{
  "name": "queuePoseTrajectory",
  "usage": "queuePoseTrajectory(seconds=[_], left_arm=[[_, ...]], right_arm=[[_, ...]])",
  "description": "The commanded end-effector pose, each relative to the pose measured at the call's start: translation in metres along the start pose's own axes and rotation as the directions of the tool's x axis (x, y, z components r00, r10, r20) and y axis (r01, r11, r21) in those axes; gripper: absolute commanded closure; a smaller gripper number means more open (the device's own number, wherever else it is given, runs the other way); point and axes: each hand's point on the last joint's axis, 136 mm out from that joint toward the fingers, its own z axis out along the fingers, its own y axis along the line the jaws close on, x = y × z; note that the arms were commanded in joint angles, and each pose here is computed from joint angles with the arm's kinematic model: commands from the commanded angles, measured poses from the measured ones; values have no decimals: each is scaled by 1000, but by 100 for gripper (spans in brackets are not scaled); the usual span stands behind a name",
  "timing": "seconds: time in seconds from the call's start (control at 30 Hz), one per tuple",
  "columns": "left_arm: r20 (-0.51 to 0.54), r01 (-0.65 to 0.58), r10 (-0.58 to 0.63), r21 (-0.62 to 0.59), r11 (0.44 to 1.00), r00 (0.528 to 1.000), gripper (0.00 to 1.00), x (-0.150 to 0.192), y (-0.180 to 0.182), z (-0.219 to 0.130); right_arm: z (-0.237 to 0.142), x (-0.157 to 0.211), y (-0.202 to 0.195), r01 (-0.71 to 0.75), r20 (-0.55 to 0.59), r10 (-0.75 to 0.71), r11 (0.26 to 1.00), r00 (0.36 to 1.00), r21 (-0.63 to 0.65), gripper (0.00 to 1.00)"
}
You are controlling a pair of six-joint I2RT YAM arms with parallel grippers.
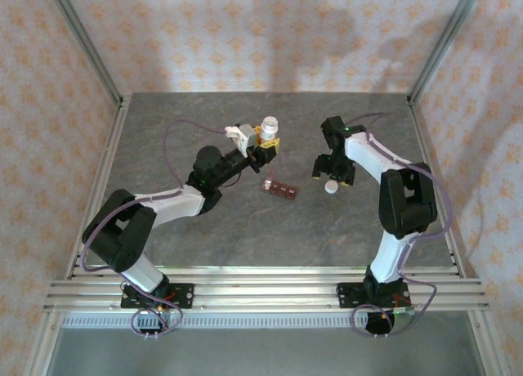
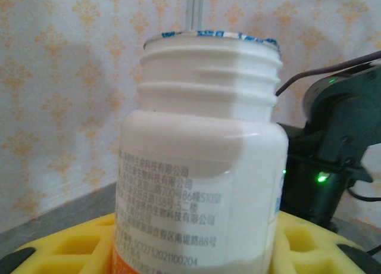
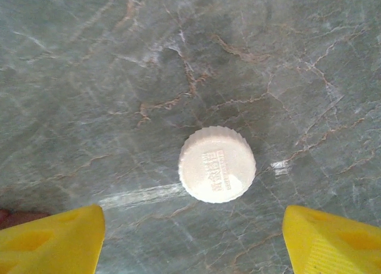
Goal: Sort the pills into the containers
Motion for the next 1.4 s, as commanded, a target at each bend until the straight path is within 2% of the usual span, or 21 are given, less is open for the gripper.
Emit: queuePoseTrajectory(seconds=[0.0,0.37,0.93,1.37], left_arm=[[106,-19,14,49,999,994,100,-30,-8,3],[41,-10,8,46,999,999,100,-10,-7,1],[18,3,-4,46,999,1000,100,-3,-6,3],[-4,8,-8,42,999,1000,100,8,-5,0]], right_arm=[[12,2,-14,18,-25,-16,998,1000,61,22],[32,-1,-20,3,-53,1,998,999,66,27],[49,3,-19,-11,-84,15,999,996,40,38],[39,3,-18,-18,-72,20,1000,997,25,60]])
